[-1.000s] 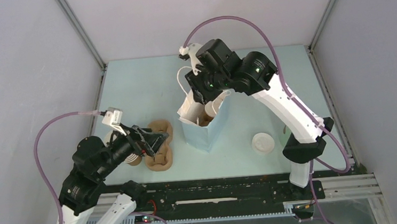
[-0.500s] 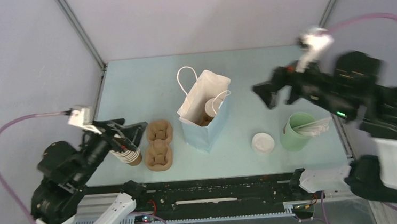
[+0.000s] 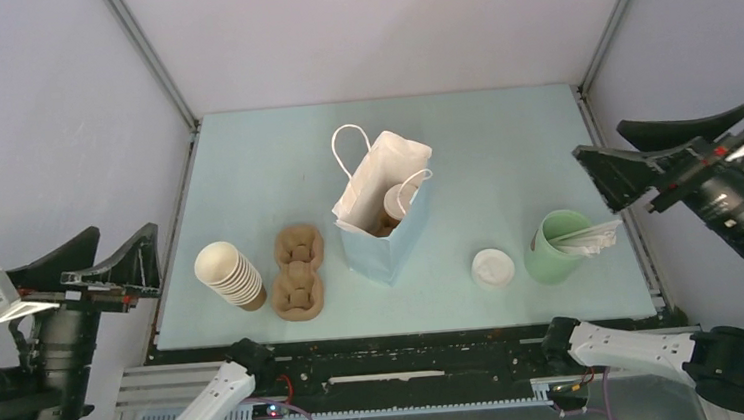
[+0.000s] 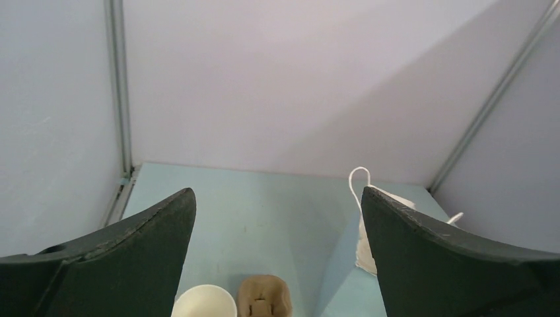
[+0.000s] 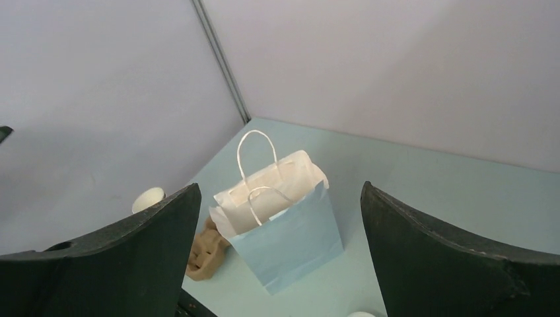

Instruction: Pack the takeout coffee

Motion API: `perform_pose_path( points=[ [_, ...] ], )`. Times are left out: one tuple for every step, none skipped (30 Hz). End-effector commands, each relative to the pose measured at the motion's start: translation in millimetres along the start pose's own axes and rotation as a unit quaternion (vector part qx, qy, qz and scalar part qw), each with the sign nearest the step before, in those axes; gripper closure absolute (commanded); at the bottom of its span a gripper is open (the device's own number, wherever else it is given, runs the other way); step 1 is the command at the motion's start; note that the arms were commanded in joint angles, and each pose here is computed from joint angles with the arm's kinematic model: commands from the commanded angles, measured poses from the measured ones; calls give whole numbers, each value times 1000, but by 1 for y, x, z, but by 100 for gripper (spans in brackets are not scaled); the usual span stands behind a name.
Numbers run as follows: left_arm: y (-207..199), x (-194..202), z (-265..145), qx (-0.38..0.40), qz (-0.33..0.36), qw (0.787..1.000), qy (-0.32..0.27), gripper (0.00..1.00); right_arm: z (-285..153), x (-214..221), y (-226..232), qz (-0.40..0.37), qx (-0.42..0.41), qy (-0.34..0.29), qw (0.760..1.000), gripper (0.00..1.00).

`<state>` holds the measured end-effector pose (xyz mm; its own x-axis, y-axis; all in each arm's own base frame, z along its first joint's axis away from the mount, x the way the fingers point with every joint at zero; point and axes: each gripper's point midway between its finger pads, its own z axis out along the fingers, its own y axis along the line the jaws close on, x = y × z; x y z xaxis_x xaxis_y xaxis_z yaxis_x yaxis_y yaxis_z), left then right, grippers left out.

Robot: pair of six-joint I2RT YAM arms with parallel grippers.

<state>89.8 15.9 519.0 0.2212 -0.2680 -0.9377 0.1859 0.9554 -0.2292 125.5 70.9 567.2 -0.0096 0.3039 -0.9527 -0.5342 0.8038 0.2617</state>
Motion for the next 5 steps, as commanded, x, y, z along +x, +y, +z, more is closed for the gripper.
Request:
perform_pose_path(
  points=[
    [18, -7, -5, -44, 26, 999, -3, 0, 13, -2, 11, -18, -21, -10, 1000, 0],
    [19, -7, -5, -47, 26, 999, -1, 0, 11, -2, 13, -22, -32, -15, 999, 0],
    [20, -7, -6, -49, 25, 998, 1, 0, 11, 0, 18, -27, -47, -19, 998, 0],
    [20, -7, -6, -51, 25, 998, 2, 0, 12, 1, 19, -29, -49, -18, 998, 0],
    [21, -7, -7, -52, 24, 998, 3, 0, 13, -1, 16, -25, -39, -15, 999, 0]
  ],
)
